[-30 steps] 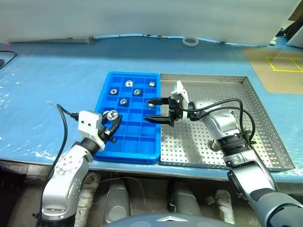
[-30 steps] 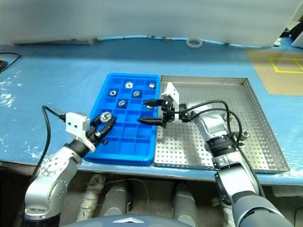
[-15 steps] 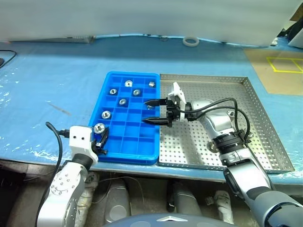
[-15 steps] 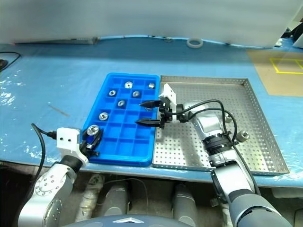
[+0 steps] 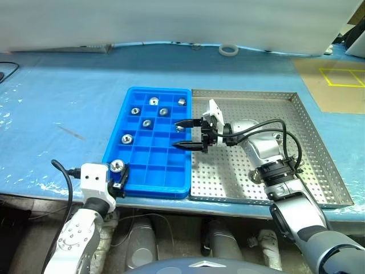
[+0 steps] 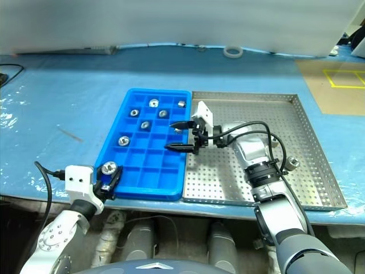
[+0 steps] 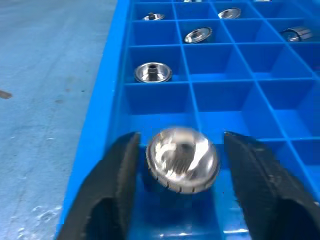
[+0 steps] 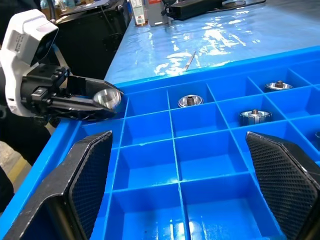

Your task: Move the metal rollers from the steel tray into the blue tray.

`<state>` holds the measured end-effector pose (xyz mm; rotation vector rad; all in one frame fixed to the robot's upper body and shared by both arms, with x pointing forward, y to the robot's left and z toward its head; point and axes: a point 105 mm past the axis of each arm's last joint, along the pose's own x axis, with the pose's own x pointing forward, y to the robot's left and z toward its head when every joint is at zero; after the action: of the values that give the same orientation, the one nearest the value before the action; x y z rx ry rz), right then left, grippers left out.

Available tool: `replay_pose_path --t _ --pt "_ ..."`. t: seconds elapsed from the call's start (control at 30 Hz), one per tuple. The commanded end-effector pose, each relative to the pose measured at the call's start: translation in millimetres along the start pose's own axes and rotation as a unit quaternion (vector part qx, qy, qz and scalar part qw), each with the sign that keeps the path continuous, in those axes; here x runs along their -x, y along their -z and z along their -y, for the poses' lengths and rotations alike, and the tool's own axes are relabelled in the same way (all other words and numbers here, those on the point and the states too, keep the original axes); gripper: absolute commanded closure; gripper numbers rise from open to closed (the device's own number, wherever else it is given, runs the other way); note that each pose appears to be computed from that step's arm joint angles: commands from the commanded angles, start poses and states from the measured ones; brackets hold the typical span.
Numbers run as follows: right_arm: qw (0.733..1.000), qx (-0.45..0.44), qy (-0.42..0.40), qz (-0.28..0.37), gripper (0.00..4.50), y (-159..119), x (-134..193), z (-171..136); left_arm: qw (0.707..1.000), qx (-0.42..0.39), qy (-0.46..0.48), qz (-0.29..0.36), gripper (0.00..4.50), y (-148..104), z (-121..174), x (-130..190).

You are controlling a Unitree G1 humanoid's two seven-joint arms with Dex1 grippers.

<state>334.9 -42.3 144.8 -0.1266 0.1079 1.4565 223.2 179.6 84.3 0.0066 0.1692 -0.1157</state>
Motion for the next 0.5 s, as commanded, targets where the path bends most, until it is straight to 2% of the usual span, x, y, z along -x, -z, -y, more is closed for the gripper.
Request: replay_pose_path --t 0.03,0.27,0.4,0.5 --pt "1.000 0.018 0.010 0.014 0.00 -8.6 4.7 1.6 1.000 0.006 -0.010 -0.014 0.60 13.7 -14.0 -1.4" --pt "0.998 0.009 0.046 0.040 0.00 -18.7 21.0 6.3 0.987 0.050 0.132 0.079 0.60 -26.0 6.2 -22.1" --pt "0.995 -0.005 0.076 0.059 0.00 -24.4 37.6 5.7 0.952 0.072 0.276 0.112 0.60 -60.7 30.3 -30.3" --pt "0.992 -0.007 0.108 0.066 0.00 -27.6 51.5 5.0 0.924 0.084 0.349 0.134 0.60 -96.4 39.1 -45.1"
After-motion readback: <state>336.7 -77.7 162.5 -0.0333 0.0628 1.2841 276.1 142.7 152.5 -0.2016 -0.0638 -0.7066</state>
